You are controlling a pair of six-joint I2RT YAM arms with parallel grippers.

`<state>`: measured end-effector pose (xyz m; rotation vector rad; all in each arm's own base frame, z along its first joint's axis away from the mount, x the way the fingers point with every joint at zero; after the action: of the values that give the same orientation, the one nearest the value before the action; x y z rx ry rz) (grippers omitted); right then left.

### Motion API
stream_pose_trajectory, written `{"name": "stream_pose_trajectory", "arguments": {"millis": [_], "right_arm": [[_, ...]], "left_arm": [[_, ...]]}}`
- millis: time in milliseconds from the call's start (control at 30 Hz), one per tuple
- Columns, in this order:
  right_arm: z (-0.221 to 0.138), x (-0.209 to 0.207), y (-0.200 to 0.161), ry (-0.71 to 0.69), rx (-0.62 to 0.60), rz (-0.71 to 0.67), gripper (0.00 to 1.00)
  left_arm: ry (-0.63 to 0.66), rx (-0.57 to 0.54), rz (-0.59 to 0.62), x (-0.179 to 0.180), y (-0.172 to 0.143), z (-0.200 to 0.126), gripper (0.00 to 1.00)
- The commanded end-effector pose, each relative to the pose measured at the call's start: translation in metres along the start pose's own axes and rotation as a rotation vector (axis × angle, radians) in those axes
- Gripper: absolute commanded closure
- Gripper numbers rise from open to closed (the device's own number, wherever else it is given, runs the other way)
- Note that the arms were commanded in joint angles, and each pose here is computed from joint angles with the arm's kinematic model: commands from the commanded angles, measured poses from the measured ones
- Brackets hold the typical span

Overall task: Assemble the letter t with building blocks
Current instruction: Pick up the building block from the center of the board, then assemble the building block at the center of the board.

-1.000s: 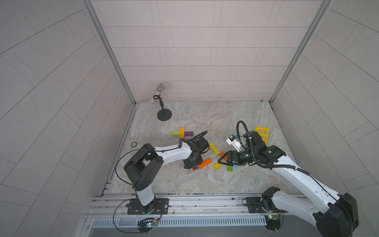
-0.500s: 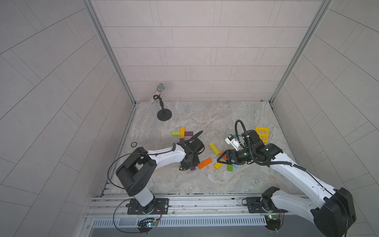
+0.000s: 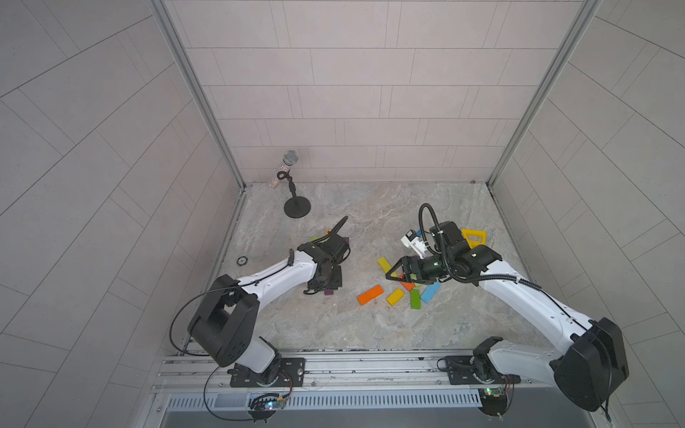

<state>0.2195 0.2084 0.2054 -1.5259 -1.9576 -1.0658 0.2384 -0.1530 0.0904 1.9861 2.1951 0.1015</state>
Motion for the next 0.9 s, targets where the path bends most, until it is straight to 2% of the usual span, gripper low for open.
{"name": "stream_pose_trajectory", "arguments": {"millis": [0, 267, 433, 867], "right_arm": [[0.001, -0.001, 0.017, -0.013, -0.034, -0.007, 0.0], [0.011, -0.009, 0.04, -0.057, -0.042, 0.017, 0.0], [0.011, -0.02, 0.052, -0.104, -0.082, 0.023, 0.0], [0.007, -0.051, 0.06, -0.126, -0.087, 0.083, 0.0]], "left_arm": [[0.007, -0.023, 0.092, 0.011, 0.01, -0.01, 0.86], [0.007, -0.007, 0.166, 0.019, 0.027, -0.002, 0.86], [0.02, 0.013, 0.156, 0.015, 0.034, 0.006, 0.86], [-0.005, 0.032, 0.132, 0.003, 0.044, 0.018, 0.86]]}}
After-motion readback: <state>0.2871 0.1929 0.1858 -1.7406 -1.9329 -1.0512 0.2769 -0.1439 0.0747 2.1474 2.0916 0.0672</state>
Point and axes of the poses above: each gripper's point midway between its finger pads, its own z axis out along the fingers, its own x axis along the line the jaws close on, y = z × x, the point moved 3 cm from there along -z, back along the fingers, and after that the axes turned 2 degrees about -z, right-handed, at the moved point
